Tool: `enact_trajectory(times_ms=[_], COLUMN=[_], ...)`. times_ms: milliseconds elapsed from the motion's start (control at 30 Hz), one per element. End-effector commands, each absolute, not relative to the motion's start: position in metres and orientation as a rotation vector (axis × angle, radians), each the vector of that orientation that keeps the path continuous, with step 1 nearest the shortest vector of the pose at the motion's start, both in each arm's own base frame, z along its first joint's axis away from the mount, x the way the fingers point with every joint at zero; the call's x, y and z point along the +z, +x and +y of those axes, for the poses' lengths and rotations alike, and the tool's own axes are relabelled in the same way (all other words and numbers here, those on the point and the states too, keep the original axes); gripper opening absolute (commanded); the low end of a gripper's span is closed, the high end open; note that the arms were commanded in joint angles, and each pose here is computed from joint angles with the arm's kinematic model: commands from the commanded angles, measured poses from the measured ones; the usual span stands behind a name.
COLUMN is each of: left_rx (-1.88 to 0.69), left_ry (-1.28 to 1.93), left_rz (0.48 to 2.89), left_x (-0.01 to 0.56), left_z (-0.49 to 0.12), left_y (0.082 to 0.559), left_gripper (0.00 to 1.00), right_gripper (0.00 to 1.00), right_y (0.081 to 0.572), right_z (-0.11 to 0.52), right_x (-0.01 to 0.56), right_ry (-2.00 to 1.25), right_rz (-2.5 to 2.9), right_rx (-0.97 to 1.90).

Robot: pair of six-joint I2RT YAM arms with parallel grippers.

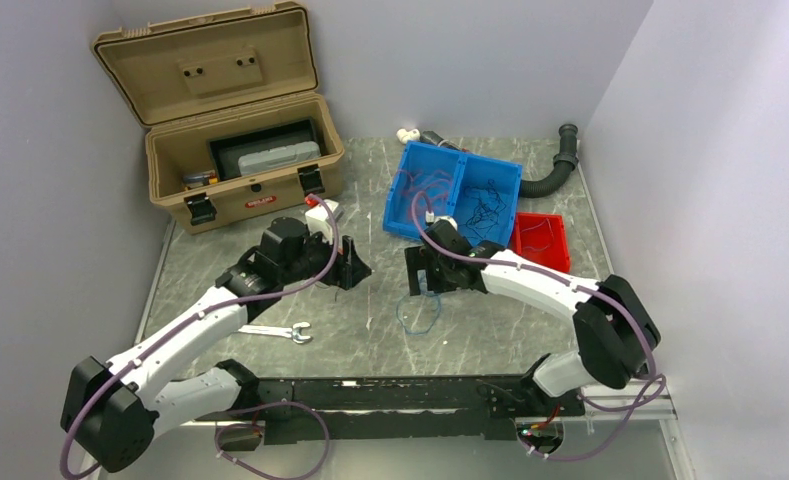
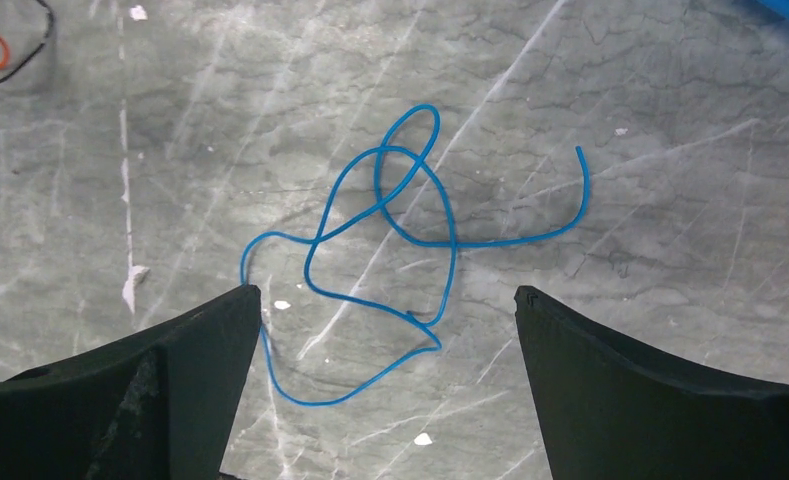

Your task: Untangle the cables

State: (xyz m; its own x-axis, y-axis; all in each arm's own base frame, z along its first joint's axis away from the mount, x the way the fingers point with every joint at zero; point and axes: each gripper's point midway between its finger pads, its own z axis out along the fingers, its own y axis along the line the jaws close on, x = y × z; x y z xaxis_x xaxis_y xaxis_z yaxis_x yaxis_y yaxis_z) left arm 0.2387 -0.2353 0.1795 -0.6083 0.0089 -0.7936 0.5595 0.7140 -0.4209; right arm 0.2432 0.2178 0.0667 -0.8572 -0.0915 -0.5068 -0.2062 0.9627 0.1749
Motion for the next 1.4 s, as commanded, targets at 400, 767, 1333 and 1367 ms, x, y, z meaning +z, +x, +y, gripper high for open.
enact_trajectory(times_ms=[400,767,1333,1367], left_rx=[-0.859,-0.819,-0.826,-0.827], left_ry=[0.444,0.438,0.444,0.444], left_rz=[2.027,2.027,2.025,2.025], left_x=[0.193,0.193,0.197,0.196], left_z=[-0.238,-0.230,-0.231,-0.231], left_y=[0.243,0.243,0.243,0.243], left_gripper=[0.79,0.80,0.79,0.79], right_gripper=[1.00,0.24,0.00,0.00], right_y=[0.261,0.249,0.273,0.277], right_z=[0.253,0.227,0.219,0.210], right_x=[0.044,0.005,0.132,0.142], right_ry=[0.006,-0.047,-0.069,-0.046], right_rz=[2.639,2.700,2.463,2.446], right_rx=[0.422,0.129,0.350,0.363])
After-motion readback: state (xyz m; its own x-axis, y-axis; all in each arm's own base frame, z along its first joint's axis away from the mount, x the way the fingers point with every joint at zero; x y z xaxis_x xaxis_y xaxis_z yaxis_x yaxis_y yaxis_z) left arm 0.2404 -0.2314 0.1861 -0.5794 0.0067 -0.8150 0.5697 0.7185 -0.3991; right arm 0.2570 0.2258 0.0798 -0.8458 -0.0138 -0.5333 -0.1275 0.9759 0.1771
